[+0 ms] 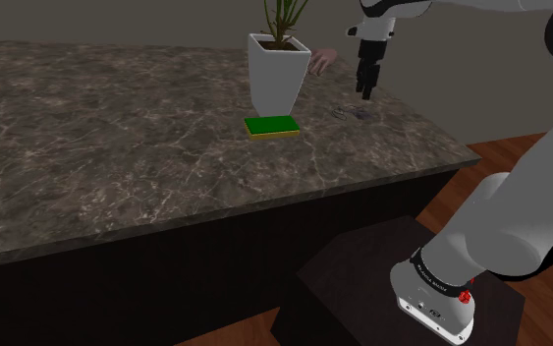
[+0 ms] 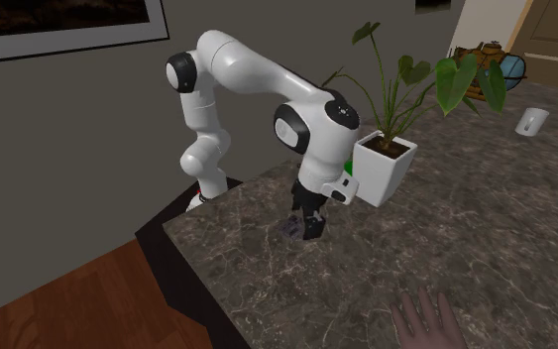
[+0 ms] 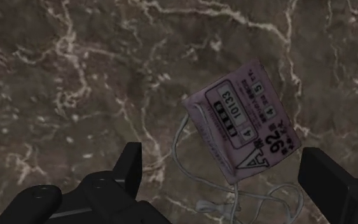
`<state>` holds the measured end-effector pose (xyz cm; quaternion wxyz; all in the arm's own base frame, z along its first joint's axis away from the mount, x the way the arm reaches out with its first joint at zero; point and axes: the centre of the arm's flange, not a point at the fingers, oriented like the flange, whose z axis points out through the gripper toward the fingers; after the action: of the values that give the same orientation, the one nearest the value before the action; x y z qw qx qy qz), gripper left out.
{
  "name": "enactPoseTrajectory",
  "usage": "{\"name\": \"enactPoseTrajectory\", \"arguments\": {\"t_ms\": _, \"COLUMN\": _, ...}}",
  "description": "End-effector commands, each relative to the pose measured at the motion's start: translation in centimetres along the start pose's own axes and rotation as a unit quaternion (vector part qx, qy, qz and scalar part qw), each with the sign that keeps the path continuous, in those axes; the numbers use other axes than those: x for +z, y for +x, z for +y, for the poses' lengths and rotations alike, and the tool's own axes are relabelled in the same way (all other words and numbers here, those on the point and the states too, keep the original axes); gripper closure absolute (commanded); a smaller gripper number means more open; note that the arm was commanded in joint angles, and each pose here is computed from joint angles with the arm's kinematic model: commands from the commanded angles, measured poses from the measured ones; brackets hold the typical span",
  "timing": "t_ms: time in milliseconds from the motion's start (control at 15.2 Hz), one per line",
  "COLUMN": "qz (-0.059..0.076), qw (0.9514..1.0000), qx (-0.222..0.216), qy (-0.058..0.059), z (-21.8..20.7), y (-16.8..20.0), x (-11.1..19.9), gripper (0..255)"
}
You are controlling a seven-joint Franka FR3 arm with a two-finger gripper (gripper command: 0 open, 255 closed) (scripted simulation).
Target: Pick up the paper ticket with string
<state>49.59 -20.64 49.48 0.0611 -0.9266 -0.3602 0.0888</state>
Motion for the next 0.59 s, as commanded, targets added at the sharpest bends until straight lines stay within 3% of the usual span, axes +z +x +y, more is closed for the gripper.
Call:
{"name": "enactPoseTrajectory", "arguments": {"t_ms": 0, "qz": -0.001, "qw": 1.0000, "qx": -0.004, "qy": 0.000, "z": 0.6, "y": 0.2, "x": 0.9, "gripper": 0}}
{"name": "enactPoseTrajectory", "arguments": {"t_ms": 396, "qz": -0.001, "qw": 1.0000, "qx": -0.004, "qy": 0.000, "z": 1.0, "y": 0.5, "x": 3.2, "gripper": 0}}
{"name": "enactPoseTrajectory", "arguments": {"t_ms": 462, "qz": -0.001, "qw": 1.0000, "qx": -0.004, "qy": 0.000, "z": 0.9, "y": 0.5, "x": 3.2, "gripper": 255}}
{"name": "enactPoseTrajectory", "arguments": {"t_ms": 528, "qz": -0.001, "qw": 1.0000, "qx": -0.004, "qy": 0.000, "z": 0.9, "y": 0.5, "x": 3.2, "gripper": 255}}
